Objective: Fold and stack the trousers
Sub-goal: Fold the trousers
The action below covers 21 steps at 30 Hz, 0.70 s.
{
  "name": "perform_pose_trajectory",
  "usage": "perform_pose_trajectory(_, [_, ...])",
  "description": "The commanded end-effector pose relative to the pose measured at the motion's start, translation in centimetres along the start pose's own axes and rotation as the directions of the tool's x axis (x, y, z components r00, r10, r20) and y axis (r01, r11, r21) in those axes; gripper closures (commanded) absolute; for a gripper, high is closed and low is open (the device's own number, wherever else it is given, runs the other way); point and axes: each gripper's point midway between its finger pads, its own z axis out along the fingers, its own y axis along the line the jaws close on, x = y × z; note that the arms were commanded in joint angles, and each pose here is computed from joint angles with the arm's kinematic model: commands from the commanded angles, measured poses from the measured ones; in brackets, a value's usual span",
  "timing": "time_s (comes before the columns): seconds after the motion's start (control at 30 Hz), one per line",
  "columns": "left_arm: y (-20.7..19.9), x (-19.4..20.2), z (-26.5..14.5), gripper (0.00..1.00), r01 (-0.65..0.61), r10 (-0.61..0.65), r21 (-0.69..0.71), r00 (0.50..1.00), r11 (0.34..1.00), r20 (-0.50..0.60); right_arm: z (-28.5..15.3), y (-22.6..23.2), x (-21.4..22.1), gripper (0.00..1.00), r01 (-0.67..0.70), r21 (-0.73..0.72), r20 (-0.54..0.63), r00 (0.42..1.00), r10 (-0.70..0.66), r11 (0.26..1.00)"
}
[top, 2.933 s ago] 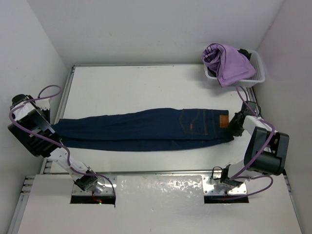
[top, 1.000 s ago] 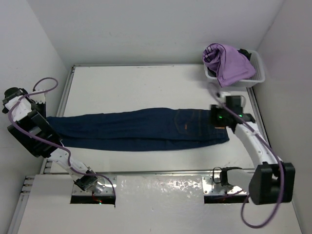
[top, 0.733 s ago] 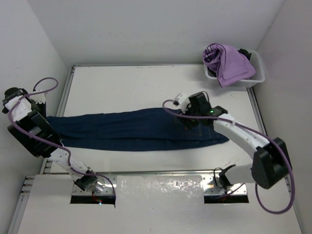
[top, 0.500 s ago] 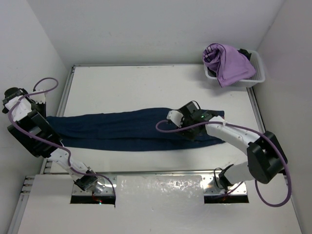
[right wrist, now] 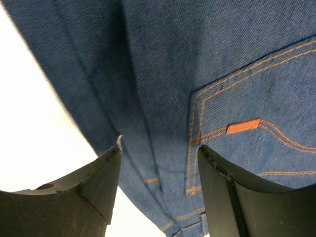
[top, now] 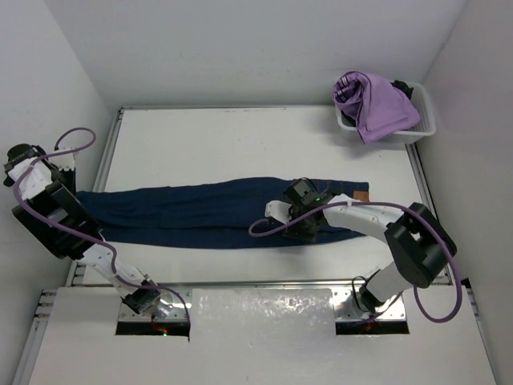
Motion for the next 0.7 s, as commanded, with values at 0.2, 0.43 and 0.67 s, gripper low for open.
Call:
perform_pose_trajectory(0.2, [1.0,-1.1,-1.5,1.0,-0.011,0.013,-0.033,0.999,0.999,0.043,-0.5,-6.2,-1.6,0.58,-0.071,0.308,0.042,0.997,0.061,0.949])
perform_pose_trajectory(0.43, [1.0,-1.1,-1.5,1.0,-0.009,0.011,-0.032,0.999,0.999,0.042,0.4,-4.7,-0.8,0.59,-0.081,0.258,0.03,0.997,0.076,0.963])
perform_pose_trajectory(0.67, [1.1,-1.0,-1.3,1.0,-0.011,0.012,-0.035,0.999,0.999,0.038,0.6,-1.7,0.4,0.6,-0.028,0.14,0.014,1.0,0.027,0.99])
